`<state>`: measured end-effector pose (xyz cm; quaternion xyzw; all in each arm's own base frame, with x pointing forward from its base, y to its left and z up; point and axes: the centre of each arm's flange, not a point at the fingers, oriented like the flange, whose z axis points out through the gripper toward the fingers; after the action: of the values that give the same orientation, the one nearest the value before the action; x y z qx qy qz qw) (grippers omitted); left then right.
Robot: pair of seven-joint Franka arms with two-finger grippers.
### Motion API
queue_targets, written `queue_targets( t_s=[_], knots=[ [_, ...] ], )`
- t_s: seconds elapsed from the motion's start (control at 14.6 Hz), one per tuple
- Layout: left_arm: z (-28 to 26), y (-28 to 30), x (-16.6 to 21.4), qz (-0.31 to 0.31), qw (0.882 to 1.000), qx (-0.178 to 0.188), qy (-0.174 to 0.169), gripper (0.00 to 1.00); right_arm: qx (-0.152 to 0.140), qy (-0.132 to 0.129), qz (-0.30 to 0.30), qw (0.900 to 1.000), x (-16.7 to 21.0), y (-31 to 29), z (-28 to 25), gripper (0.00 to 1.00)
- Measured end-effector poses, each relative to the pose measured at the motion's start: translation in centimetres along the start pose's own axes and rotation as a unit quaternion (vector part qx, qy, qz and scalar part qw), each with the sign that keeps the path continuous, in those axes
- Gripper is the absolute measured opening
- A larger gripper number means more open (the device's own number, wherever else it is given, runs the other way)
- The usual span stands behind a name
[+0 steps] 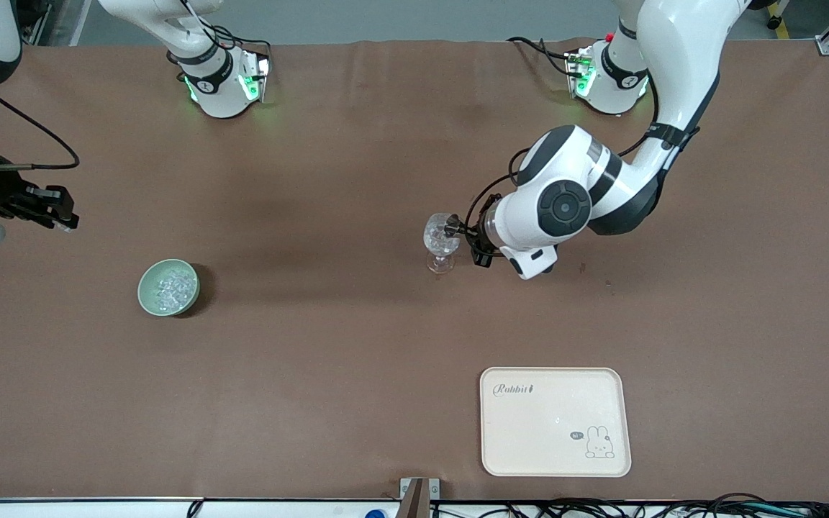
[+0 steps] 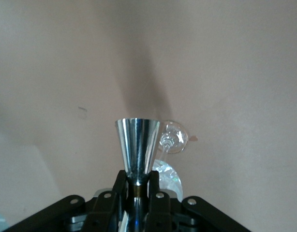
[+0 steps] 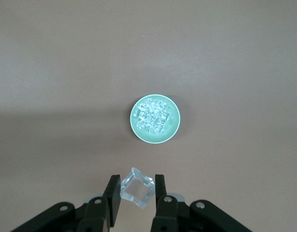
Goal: Pour wine and add ice with both arms
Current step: 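Tilt the jigger with the left gripper to pour into the glass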
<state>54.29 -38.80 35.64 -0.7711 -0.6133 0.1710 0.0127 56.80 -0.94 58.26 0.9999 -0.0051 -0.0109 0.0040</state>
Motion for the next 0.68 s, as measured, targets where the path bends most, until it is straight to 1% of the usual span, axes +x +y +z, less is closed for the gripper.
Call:
queue_targets(
  t_s=[0.21, 0.41, 0.55, 0.68],
  knots=[
    [-0.1, -0.1, -0.6, -0.004, 1.000, -0.007, 0.013, 0.21, 0.000, 0.001, 0.002, 1.000, 0.0, -0.6, 0.0, 0.33],
    [-0.3, -0.3, -1.4, -0.003, 1.000, -0.013, 0.018, 0.21, 0.000, 0.001, -0.001, 1.000, 0.0, -1.2, 0.0, 0.33],
    [-0.6, -0.4, -1.7, -0.005, 0.999, -0.022, 0.033, 0.21, 0.000, 0.002, -0.002, 1.000, 0.0, -1.3, 0.0, 0.33],
    [-0.7, -0.6, -1.8, -0.005, 0.999, -0.022, 0.042, 0.21, 0.000, 0.002, -0.002, 1.000, 0.0, -1.3, 0.0, 0.33]
  ],
)
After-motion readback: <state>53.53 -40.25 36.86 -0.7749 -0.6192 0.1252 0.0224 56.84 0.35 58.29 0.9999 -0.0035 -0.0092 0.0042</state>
